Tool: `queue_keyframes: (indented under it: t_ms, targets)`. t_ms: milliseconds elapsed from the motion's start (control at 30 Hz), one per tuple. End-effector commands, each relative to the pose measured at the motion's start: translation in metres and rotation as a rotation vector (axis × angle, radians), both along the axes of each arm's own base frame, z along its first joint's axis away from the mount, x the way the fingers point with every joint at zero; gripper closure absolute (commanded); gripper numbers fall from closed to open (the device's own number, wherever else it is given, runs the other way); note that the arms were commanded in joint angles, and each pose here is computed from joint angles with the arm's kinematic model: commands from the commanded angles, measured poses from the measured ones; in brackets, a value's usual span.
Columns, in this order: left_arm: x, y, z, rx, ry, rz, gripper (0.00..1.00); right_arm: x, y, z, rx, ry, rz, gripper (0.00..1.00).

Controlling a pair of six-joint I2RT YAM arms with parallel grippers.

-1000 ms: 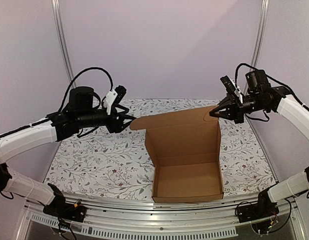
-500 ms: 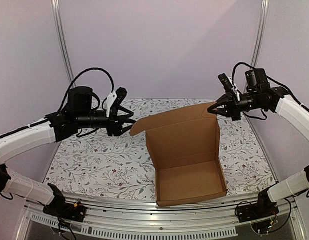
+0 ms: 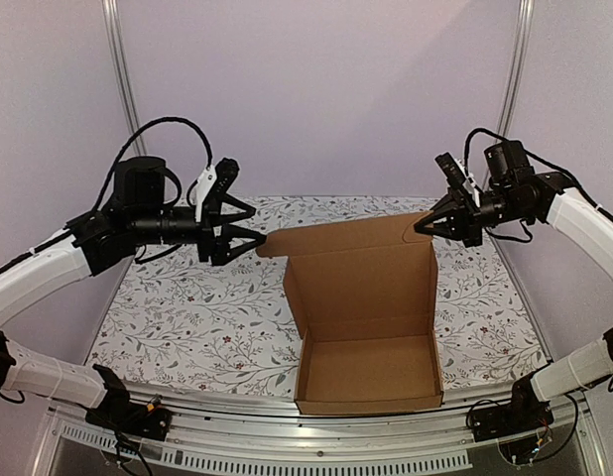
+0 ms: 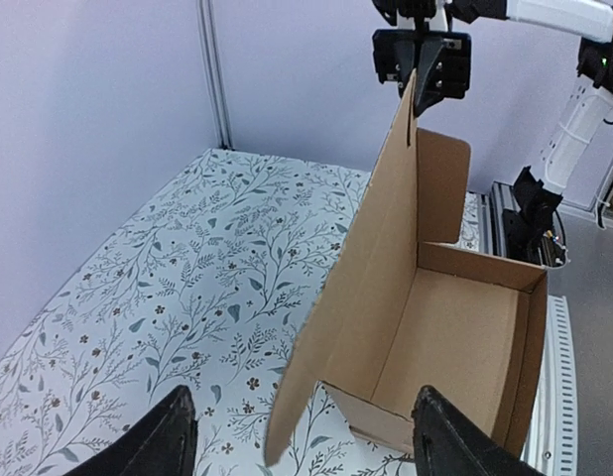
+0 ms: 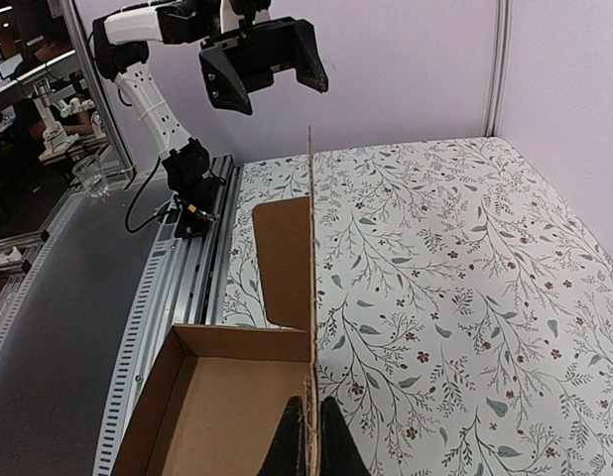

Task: Fold the paper box

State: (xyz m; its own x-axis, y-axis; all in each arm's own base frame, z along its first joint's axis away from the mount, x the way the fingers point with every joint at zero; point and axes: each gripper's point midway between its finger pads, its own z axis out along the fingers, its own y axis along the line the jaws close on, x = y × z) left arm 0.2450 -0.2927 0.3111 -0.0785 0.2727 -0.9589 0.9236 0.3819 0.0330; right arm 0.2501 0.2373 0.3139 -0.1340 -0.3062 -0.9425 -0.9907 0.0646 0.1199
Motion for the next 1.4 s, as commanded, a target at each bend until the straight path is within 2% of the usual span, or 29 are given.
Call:
queue_keyframes:
  t_ms: [0,200,267,333,433,533,633,700,800,900,1033,1167,1367]
  targets:
    - [-0.019,-0.022,-0.004,-0.008,0.1,-0.164,0.27,-0.004,-0.004,-0.007,-0.034,0.047,-0.005,0.98]
    - [0.004,-0.034,-0.013,-0.042,0.067,-0.101,0.33,-0.012,-0.006,-0.003,-0.027,0.023,-0.002,0.98]
    - [0.006,-0.041,-0.017,-0.033,0.087,-0.124,0.4,-0.014,-0.007,-0.001,-0.025,0.018,-0.002,0.98]
    - [0.0,-0.049,-0.019,-0.017,0.115,-0.173,0.52,-0.016,-0.008,0.001,-0.023,0.022,-0.008,0.98]
    - [-0.009,-0.058,-0.029,0.032,0.126,-0.222,0.79,-0.018,-0.008,0.005,-0.025,0.013,-0.014,0.97]
    - [-0.014,-0.064,-0.03,0.055,0.129,-0.247,0.99,-0.015,-0.012,0.009,-0.052,-0.014,-0.049,0.86]
    - [-0.017,-0.069,-0.025,0.075,0.089,-0.258,1.0,-0.02,-0.021,0.016,-0.147,-0.08,-0.086,0.58]
    - [-0.017,-0.074,-0.021,0.106,0.06,-0.26,1.0,-0.024,-0.028,0.023,-0.238,-0.164,-0.093,0.5]
    - [-0.018,-0.085,-0.018,0.161,0.033,-0.276,1.0,-0.024,-0.031,0.037,-0.333,-0.243,-0.077,0.49]
    - [-0.021,-0.097,-0.02,0.234,-0.005,-0.284,1.0,-0.025,-0.027,0.041,-0.412,-0.25,-0.054,0.51]
    - [-0.026,-0.11,-0.016,0.249,-0.051,-0.29,1.0,-0.021,-0.021,0.032,-0.522,-0.287,-0.03,0.57]
    - [-0.031,-0.116,-0.011,0.27,-0.109,-0.276,1.0,-0.022,-0.017,0.025,-0.584,-0.28,-0.008,0.61]
    - [-0.03,-0.119,-0.006,0.288,-0.15,-0.258,1.0,-0.032,-0.009,0.016,-0.623,-0.261,0.045,0.62]
